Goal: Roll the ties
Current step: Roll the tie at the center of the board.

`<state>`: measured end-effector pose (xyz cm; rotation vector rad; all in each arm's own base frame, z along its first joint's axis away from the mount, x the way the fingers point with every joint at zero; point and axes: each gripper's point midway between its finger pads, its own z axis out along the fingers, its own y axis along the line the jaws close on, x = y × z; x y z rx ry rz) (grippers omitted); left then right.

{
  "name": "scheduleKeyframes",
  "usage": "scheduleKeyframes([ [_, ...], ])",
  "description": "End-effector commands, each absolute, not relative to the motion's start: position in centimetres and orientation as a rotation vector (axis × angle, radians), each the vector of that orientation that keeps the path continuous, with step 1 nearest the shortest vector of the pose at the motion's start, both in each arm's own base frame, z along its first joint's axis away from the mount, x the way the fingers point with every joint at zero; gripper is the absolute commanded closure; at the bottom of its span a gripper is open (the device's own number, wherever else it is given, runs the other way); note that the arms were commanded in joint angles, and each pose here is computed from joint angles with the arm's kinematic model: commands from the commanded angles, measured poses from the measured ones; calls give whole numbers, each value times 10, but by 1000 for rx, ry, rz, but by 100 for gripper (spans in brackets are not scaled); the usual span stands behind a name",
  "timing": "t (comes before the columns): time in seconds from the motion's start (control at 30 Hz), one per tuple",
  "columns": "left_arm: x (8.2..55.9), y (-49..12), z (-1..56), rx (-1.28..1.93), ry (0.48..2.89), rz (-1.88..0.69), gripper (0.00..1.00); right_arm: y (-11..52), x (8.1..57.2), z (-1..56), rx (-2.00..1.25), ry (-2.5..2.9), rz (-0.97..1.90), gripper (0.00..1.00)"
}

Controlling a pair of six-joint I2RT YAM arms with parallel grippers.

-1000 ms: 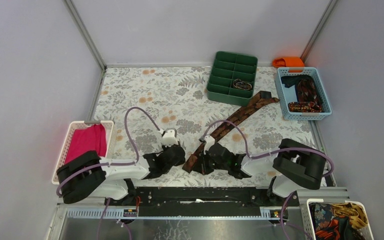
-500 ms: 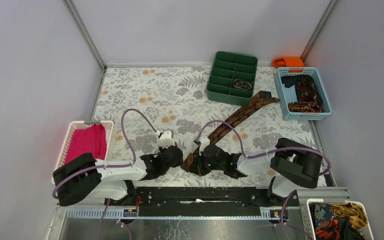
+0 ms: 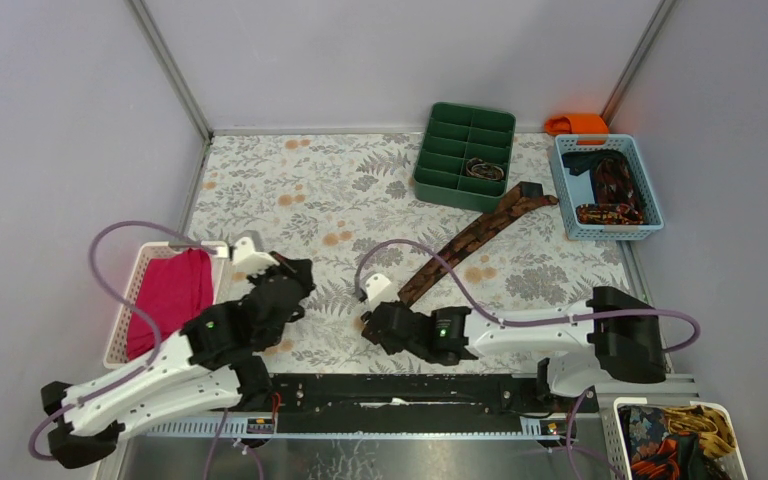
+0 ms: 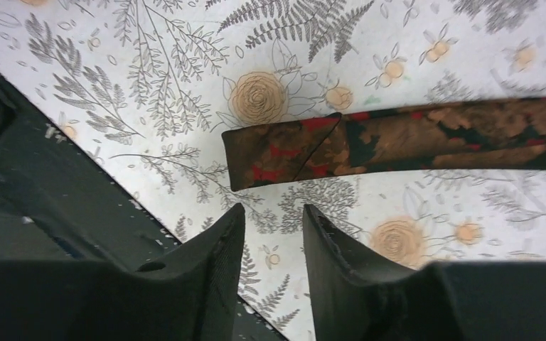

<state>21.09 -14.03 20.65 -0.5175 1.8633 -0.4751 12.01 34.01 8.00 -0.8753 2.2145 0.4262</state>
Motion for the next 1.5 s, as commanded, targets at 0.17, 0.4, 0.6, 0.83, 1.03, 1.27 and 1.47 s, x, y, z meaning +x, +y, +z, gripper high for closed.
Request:
scheduleKeyframes([
  [0.17, 189, -53, 248, -659, 1728, -348, 100, 346, 131, 87, -1134, 2041, 63, 50],
  [0.4, 185, -37, 256, -683, 1703, -308, 100, 370, 123, 83, -1253, 1981, 103, 43],
  [0.6, 186, -38, 251, -681, 1711, -303, 100, 378, 121, 73, -1292, 1979, 104, 39],
  [0.83, 185, -38, 248, -680, 1711, -300, 100, 379, 121, 50, -1314, 1992, 75, 34],
  [1.03, 185, -39, 247, -680, 1716, -303, 100, 370, 131, 36, -1290, 2038, 29, 33],
  [1.27, 187, -41, 244, -676, 1721, -283, 100, 361, 142, 21, -1243, 2130, 75, 34],
  [1.47, 188, -41, 244, -678, 1720, -275, 100, 357, 147, 12, -1197, 2207, 106, 51],
])
